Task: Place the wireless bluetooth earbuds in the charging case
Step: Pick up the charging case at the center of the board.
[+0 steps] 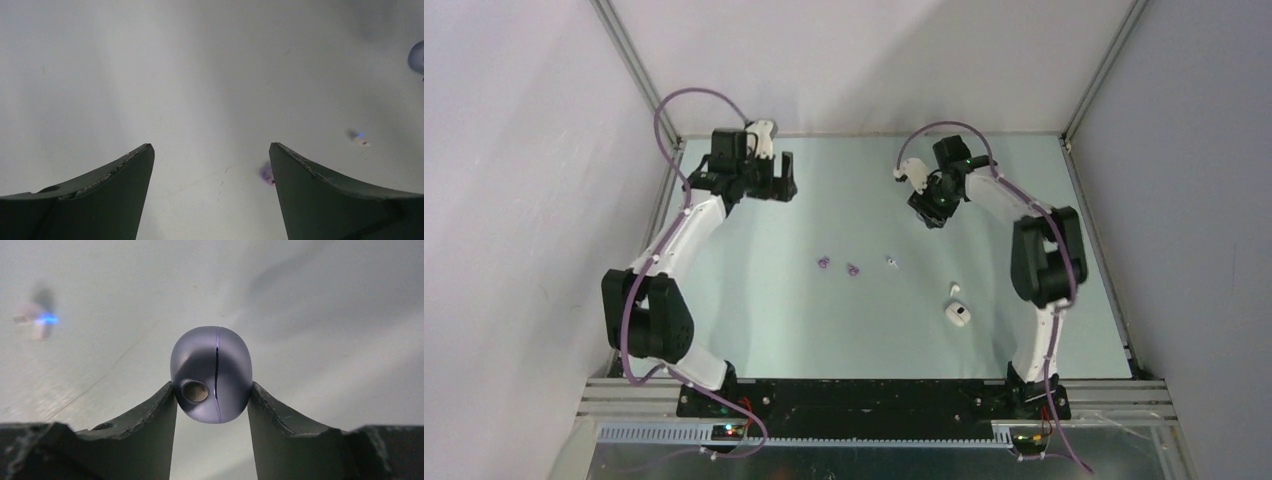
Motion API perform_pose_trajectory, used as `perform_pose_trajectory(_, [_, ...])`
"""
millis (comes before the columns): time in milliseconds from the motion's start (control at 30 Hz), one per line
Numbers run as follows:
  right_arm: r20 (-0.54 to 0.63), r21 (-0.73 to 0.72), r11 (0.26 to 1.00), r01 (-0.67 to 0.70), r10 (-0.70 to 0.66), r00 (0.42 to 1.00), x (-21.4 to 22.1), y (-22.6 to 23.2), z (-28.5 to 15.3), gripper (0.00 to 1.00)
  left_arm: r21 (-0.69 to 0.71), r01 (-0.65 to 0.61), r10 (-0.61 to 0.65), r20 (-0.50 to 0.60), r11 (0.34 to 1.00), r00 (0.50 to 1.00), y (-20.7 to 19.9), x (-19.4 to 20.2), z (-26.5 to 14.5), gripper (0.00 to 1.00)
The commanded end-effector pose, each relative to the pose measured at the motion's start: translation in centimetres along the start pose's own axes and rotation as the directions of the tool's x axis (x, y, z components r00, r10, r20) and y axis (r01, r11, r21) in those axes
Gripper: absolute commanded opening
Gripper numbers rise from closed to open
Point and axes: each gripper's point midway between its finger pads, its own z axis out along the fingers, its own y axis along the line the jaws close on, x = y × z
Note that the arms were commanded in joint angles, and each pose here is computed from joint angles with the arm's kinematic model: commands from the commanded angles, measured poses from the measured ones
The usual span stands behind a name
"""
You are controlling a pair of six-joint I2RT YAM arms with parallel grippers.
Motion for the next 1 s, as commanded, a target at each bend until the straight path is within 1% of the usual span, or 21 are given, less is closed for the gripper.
perform_pose_trajectory(0, [0.373, 0.303, 0.936, 0.181, -0.291, 0.881, -10.7, -0.4, -11.3, 0.30, 0.157, -0.157, 0.130, 0.172, 0.975, 0.977, -4.6, -6.7, -2.7, 0.91])
perform_pose_trajectory(33, [0.395, 0.310, 0.930, 0.197, -0.314, 0.863, -11.2, 0.6, -11.6, 0.30, 0.194, -0.158, 0.119, 0.198, 0.968, 0.973, -5.4, -7.4, -3.5, 0.91])
perform_pose_trajectory(67, [0.460, 0.373, 0.908, 0.190, -0.359, 0.812, -13.2, 0.8, -14.4, 0.29, 0.262, -0.180, 0.116, 0.244, 0.948, 0.963, -7.0, -8.6, -4.4, 0.90])
perform_pose_trajectory(100, [0.493, 0.398, 0.897, 0.193, -0.387, 0.779, -14.1, 1.7, -15.9, 0.29, 0.301, -0.173, 0.090, 0.270, 0.938, 0.959, -7.9, -9.4, -5.4, 0.90])
perform_pose_trajectory(133, [0.535, 0.436, 0.882, 0.177, -0.413, 0.737, -15.5, 1.7, -17.4, 0.29, 0.360, -0.196, 0.081, 0.312, 0.912, 0.947, -9.4, -10.4, -6.4, 0.89])
perform_pose_trajectory(167, [0.558, 0.452, 0.874, 0.178, -0.433, 0.708, -16.4, 2.6, -18.4, 0.29, 0.389, -0.199, 0.062, 0.338, 0.899, 0.939, -10.3, -11.2, -7.4, 0.88])
perform_pose_trajectory(200, [0.589, 0.484, 0.861, 0.156, -0.453, 0.669, -17.8, 2.9, -19.6, 0.29, 0.425, -0.231, 0.060, 0.378, 0.875, 0.924, -11.5, -12.2, -8.4, 0.87])
perform_pose_trajectory(233, [0.611, 0.496, 0.858, 0.134, -0.455, 0.648, -18.4, 3.1, -20.5, 0.29, 0.435, -0.253, 0.066, 0.402, 0.864, 0.913, -12.1, -12.7, -9.1, 0.87])
perform_pose_trajectory(300, [0.658, 0.557, 0.827, 0.077, -0.496, 0.567, -20.8, 3.2, -23.1, 0.29, 0.465, -0.320, 0.090, 0.452, 0.826, 0.888, -14.1, -14.0, -10.7, 0.87])
perform_pose_trajectory(333, [0.666, 0.568, 0.821, 0.066, -0.505, 0.548, -21.4, 3.6, -23.7, 0.29, 0.467, -0.342, 0.095, 0.475, 0.816, 0.875, -14.7, -14.9, -11.5, 0.85])
perform_pose_trajectory(433, [0.693, 0.614, 0.789, 0.018, -0.551, 0.465, -23.3, 4.2, -26.2, 0.27, 0.501, -0.383, 0.099, 0.504, 0.776, 0.858, -16.9, -15.8, -13.1, 0.80])
perform_pose_trajectory(467, [0.697, 0.621, 0.784, 0.014, -0.560, 0.448, -23.7, 4.6, -26.6, 0.27, 0.504, -0.388, 0.091, 0.517, 0.772, 0.851, -17.3, -16.3, -13.7, 0.77])
perform_pose_trajectory(500, [0.698, 0.638, 0.770, 0.003, -0.580, 0.421, -24.1, 4.7, -27.3, 0.26, 0.504, -0.398, 0.085, 0.535, 0.767, 0.841, -17.9, -16.8, -14.1, 0.75])
perform_pose_trajectory(600, [0.695, 0.664, 0.748, -0.014, -0.609, 0.383, -25.0, 5.3, -28.2, 0.26, 0.498, -0.404, 0.064, 0.566, 0.767, 0.822, -18.8, -17.6, -15.1, 0.71])
perform_pose_trajectory(667, [0.695, 0.671, 0.741, -0.025, -0.617, 0.368, -25.3, 5.5, -28.5, 0.25, 0.488, -0.422, 0.079, 0.578, 0.764, 0.812, -19.4, -17.6, -15.2, 0.70])
perform_pose_trajectory(833, [0.703, 0.673, 0.739, -0.024, -0.630, 0.330, -26.0, 6.3, -29.2, 0.25, 0.471, -0.439, 0.114, 0.572, 0.765, 0.812, -20.1, -17.1, -14.5, 0.69])
perform_pose_trajectory(967, [0.698, 0.676, 0.737, 0.002, -0.641, 0.320, -26.2, 7.0, -29.0, 0.25, 0.469, -0.453, 0.120, 0.583, 0.758, 0.804, -20.6, -17.3, -14.0, 0.69])
